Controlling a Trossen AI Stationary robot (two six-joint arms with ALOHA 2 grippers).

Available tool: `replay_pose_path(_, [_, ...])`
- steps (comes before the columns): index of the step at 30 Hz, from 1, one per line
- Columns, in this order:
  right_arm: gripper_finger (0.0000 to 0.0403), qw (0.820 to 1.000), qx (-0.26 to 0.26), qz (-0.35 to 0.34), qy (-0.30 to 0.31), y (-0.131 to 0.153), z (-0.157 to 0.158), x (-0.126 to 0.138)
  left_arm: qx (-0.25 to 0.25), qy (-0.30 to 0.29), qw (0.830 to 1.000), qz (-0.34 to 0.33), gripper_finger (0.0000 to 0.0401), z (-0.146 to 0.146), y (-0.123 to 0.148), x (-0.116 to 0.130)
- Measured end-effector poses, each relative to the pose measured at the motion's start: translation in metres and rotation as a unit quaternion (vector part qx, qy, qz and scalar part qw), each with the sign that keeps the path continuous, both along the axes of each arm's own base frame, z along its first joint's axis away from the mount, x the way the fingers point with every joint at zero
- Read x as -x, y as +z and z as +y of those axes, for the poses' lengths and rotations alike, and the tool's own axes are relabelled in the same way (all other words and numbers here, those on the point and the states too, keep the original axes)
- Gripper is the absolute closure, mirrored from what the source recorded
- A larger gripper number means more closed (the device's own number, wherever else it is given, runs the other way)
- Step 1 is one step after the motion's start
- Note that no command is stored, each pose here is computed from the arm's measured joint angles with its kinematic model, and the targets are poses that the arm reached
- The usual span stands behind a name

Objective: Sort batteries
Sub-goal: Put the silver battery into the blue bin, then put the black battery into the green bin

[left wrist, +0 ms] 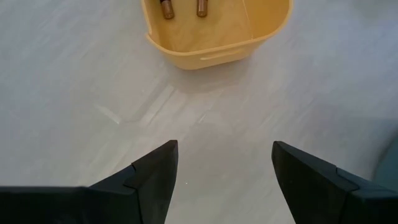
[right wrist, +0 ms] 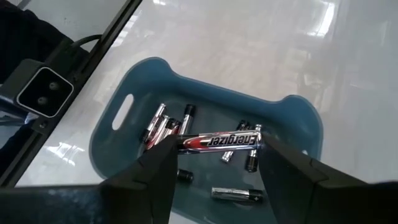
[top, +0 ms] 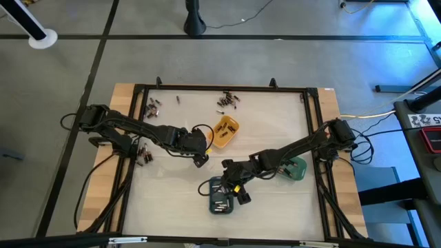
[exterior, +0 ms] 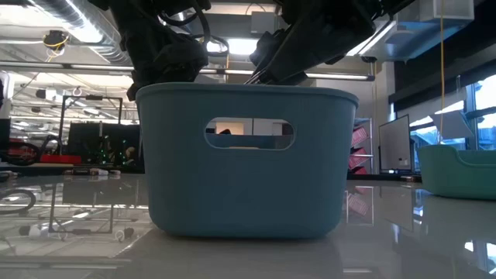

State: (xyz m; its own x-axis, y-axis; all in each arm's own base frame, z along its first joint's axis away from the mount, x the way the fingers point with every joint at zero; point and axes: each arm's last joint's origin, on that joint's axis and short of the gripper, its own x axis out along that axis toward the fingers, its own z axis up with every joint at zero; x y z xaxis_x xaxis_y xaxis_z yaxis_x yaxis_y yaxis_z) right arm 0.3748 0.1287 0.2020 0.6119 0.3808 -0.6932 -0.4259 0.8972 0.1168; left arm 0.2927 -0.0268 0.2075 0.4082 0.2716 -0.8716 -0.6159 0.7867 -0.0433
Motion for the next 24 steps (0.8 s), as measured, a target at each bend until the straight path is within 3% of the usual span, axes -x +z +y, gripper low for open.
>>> replay_pose_path(11, [0.0200,1.000,-0.007,0.005,0.008,-0.0002,0.0005,0.0006,0.000,0.001,1.000,-0.001,0.0152,0.0001,0.0000,-0.0001])
replay_pose_path(24, [0.0057,1.000,0.003,0.003,-0.002,-0.0005,-0.0003,0.0004,0.001,0.001,1.000,-0.003,0.0152,0.0001,0.0002,-0.0005])
